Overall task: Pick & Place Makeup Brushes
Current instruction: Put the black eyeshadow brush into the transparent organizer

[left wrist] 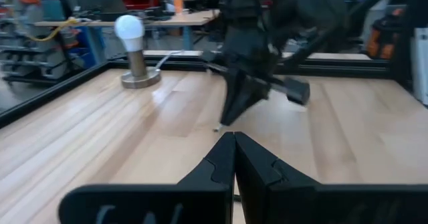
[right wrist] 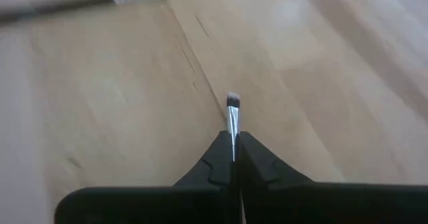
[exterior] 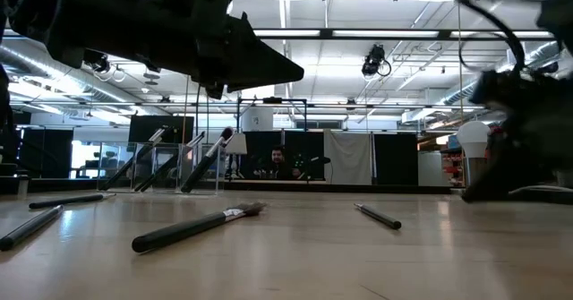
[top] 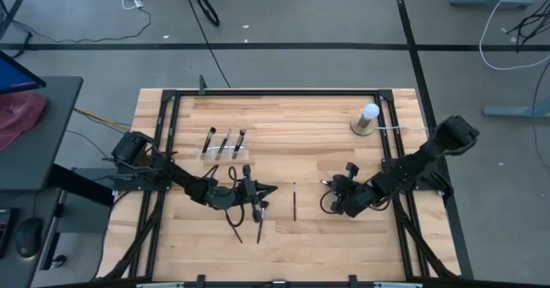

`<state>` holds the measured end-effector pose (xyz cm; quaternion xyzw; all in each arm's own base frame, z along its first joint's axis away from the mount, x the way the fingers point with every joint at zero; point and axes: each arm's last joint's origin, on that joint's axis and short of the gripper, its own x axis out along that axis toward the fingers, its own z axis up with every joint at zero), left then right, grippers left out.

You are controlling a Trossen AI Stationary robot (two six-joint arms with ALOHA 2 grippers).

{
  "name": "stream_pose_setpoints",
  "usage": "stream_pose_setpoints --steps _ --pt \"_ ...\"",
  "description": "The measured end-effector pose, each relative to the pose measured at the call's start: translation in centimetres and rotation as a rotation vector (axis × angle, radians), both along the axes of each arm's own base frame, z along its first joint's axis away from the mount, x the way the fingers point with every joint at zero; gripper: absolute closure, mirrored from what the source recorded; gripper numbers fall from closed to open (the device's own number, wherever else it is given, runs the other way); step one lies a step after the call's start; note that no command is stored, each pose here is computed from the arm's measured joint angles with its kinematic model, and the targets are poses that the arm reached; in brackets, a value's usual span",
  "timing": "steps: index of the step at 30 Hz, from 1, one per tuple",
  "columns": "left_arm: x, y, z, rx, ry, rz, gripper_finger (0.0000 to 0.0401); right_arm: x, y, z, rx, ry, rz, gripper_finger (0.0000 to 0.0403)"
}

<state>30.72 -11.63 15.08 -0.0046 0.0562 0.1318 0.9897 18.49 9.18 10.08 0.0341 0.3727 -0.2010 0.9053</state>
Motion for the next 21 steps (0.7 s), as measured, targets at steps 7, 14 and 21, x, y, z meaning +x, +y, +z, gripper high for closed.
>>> stream_pose_setpoints --steps 7,14,21 --pt "0.3 0.4 0.0 -0.006 0.006 -0.064 0.0387 2.8 0.4 3.6 -0.057 -0.307 0.137 0.0394" --pt "1.0 1.2 0.7 0.060 -0.046 -0.278 0.0385 4.3 1.7 7.9 -0.097 -0.677 0.399 0.0394" --pt "2.5 0.9 3.6 0.215 -0.210 -0.419 0.0309 4.5 2.0 9.6 -0.001 -0.863 0.655 0.0394"
